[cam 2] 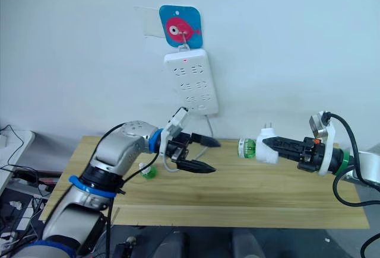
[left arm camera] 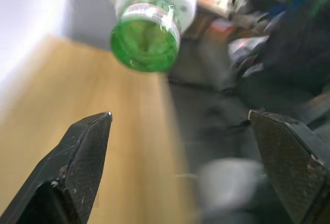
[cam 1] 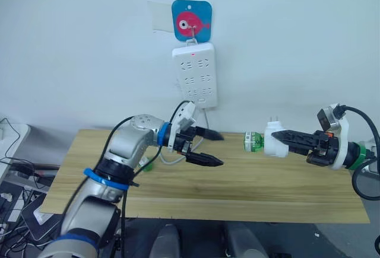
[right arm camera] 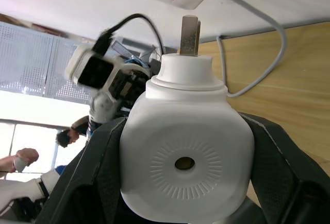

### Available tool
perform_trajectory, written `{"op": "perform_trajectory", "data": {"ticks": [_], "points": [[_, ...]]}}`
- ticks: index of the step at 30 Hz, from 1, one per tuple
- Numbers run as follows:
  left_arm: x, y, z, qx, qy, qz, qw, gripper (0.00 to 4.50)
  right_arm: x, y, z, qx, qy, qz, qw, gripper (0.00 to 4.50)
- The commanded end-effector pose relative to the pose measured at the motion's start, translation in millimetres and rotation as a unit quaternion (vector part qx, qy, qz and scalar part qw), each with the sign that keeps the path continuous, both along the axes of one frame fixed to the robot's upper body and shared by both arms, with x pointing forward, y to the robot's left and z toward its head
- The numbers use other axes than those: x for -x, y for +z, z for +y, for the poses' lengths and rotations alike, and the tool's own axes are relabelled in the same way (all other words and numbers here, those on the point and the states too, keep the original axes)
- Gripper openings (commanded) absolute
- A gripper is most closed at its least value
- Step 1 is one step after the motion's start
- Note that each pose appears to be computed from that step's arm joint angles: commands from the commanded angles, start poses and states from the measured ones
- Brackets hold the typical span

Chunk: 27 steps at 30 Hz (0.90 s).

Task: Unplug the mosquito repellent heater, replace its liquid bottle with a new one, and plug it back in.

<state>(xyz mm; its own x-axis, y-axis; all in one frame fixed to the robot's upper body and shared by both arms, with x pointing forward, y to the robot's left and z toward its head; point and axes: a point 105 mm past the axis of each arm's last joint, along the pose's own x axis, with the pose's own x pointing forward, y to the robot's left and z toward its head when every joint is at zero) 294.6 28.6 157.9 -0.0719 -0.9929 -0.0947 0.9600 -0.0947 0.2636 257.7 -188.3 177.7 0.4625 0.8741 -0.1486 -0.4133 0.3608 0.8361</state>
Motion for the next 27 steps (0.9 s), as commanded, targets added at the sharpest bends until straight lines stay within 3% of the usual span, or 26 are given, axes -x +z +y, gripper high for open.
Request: {"op": "perform_trajectory", "data": {"ticks": [1,4,8,23,27], "points": [[-1.3,24.0,-3.5,0.066,0.032,-0.205,0.976,4.47,-0.3,19.2,0.2,-0.026,0.006,-0.034,0.999,2.95],[5.1,23.5,-8.8,0.098,0.021,-0.339,0.935,4.47,1.2,21.1,3.5,-0.028,0.015,-0.039,0.999,2.95],[5.8,23.9,-15.4,0.128,0.015,-0.410,0.903,4.47,3.0,23.1,7.4,-0.031,0.025,-0.045,0.998,2.95],[5.7,20.2,-32.2,0.156,-0.002,-0.454,0.877,4.47,8.2,24.9,23.3,-0.042,0.057,-0.060,0.996,2.95],[8.8,21.3,-32.6,0.164,-0.010,-0.456,0.875,3.37,8.7,24.7,24.8,-0.043,0.060,-0.060,0.995,2.95]]}}
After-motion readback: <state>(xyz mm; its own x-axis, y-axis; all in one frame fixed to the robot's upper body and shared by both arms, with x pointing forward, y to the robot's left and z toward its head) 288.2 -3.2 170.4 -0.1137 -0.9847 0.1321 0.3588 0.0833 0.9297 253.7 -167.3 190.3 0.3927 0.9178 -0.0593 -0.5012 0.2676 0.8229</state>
